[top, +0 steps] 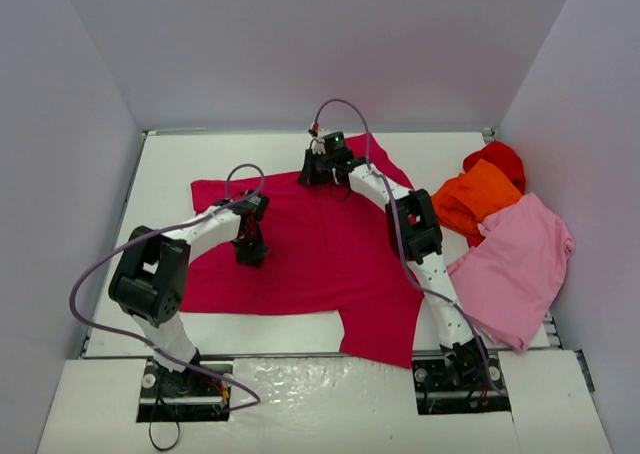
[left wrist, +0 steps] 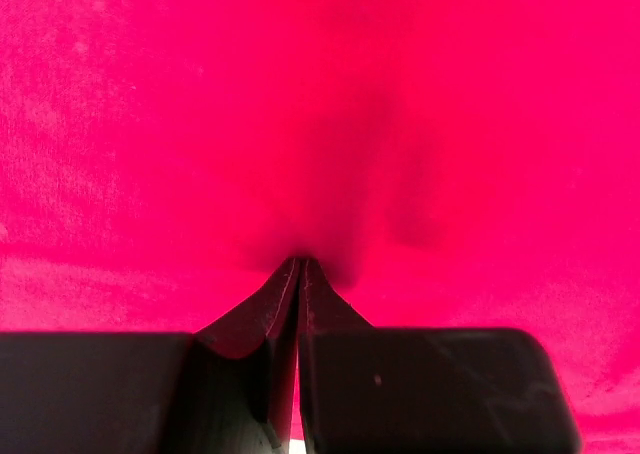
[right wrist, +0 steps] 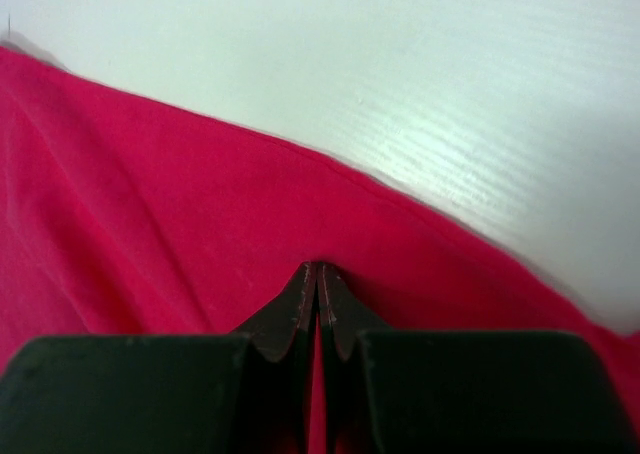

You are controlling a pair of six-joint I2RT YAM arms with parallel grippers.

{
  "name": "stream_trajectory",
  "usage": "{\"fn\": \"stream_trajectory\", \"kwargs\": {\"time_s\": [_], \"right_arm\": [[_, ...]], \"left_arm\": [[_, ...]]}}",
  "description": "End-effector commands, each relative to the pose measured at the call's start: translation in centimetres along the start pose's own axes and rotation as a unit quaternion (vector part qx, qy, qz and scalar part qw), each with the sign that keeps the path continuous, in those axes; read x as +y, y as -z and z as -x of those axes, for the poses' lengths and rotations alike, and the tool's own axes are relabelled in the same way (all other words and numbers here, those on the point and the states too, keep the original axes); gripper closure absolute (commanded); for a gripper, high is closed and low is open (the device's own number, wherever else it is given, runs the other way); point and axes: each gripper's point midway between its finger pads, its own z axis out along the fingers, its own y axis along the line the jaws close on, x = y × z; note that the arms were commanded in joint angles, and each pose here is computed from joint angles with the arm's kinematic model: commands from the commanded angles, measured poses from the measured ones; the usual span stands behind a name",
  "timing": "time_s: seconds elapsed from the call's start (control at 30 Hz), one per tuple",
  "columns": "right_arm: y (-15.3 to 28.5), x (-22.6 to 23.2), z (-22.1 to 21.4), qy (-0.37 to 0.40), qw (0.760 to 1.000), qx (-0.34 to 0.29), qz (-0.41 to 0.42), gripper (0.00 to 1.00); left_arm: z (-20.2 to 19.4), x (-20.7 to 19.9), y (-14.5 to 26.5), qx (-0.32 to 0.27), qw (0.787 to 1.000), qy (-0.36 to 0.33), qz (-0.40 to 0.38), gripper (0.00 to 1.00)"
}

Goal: Fold and stack the t-shirts

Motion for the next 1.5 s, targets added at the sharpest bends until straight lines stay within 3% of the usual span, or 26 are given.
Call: {"fn": "stream_trajectory", "kwargs": {"time_s": [0.0, 0.27, 0.4, 0.57, 0.8, 0.97, 1.07, 1.17, 1.2, 1.27, 1.47], "right_arm": [[-1.5, -2.0, 1.6, 0.024, 0.999, -0.035, -0.025, 1.00], [-3.1, -1.8, 4.3, -0.003, 0.995, -0.100, 0.009, 1.00], [-3.0, -0.9, 4.4, -0.015, 0.994, -0.099, 0.036, 1.00], [-0.6, 0.2, 4.6, 0.023, 0.994, -0.101, 0.032, 1.00], [8.8, 4.0, 10.8, 0.094, 0.977, -0.189, -0.003, 1.00], [16.0, 5.5, 14.4, 0.088, 0.966, -0.240, -0.038, 0.86], [18.3, 4.4, 12.4, 0.057, 0.973, -0.209, -0.081, 0.66], [21.2, 1.5, 7.8, 0.023, 0.971, -0.174, -0.163, 0.76], [22.3, 0.2, 5.6, 0.013, 0.967, -0.165, -0.195, 0.90], [23.5, -1.6, 2.5, 0.000, 0.962, -0.144, -0.231, 1.00], [26.1, -3.9, -8.7, -0.029, 0.965, -0.041, -0.258, 1.00]], "left_arm": [[-0.7, -2.1, 0.1, -0.016, 1.000, -0.004, -0.008, 1.00], [-2.7, -1.1, -0.7, -0.004, 1.000, -0.010, 0.013, 1.00], [-2.8, -0.5, -0.8, -0.007, 1.000, -0.012, 0.024, 1.00], [-2.5, 0.1, -0.6, -0.018, 0.998, -0.026, 0.048, 1.00], [-1.0, 0.5, 0.8, -0.060, 0.993, -0.047, 0.089, 1.00], [0.8, 0.3, 3.0, -0.098, 0.988, -0.059, 0.102, 1.00], [2.4, 0.7, 5.0, -0.124, 0.982, -0.076, 0.122, 1.00], [4.1, 1.0, 7.4, -0.146, 0.976, -0.091, 0.136, 1.00], [4.4, 0.9, 8.1, -0.147, 0.976, -0.093, 0.135, 1.00], [4.8, 1.2, 8.5, -0.137, 0.978, -0.092, 0.128, 1.00], [5.1, 1.0, 6.7, -0.090, 0.993, -0.045, 0.056, 1.00]]}}
